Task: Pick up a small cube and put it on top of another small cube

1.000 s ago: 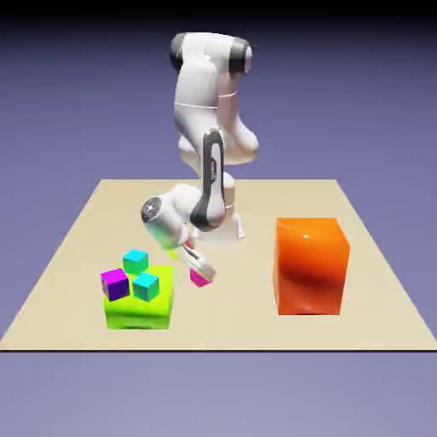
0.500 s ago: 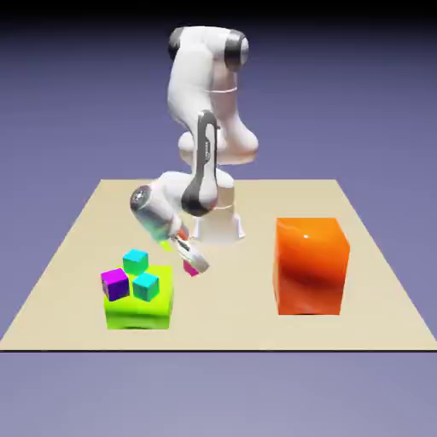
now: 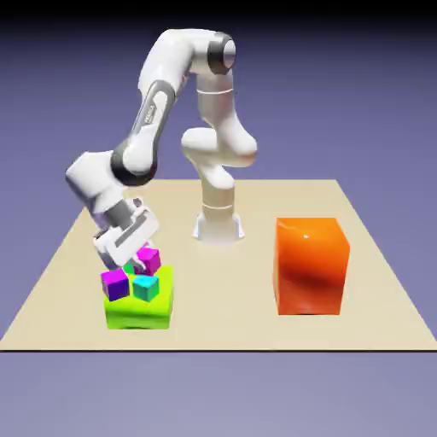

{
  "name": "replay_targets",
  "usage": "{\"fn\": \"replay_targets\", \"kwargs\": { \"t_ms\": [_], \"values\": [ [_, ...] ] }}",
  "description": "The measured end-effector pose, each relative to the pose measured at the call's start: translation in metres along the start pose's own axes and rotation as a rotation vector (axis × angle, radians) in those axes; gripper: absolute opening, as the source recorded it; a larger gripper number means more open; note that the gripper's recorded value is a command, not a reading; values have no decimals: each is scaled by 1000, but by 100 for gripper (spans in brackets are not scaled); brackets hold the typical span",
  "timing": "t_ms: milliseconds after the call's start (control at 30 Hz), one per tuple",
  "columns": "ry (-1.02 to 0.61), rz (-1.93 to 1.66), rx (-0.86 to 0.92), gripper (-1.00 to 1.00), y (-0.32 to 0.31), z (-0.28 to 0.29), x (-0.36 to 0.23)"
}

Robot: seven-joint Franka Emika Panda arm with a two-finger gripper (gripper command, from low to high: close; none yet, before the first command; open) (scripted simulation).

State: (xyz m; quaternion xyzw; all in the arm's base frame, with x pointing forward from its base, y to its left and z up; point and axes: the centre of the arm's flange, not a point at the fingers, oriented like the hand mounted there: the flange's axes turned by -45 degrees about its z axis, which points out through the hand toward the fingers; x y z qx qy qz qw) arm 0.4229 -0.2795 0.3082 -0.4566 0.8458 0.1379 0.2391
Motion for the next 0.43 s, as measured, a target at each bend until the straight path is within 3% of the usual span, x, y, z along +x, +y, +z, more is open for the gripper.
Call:
{"fn": "replay_targets", "kwargs": {
  "t_ms": [133,233,267,333,433],
  "values": [
    [30,160,116,-100,1,-43,29],
    [29,147,108,-100,-5,17,34],
    [30,149,109,100,-5,27,36],
    [30,149,108,100,-5,27,37],
    [29,153,110,100,-1,-30,28]
  ]
}}
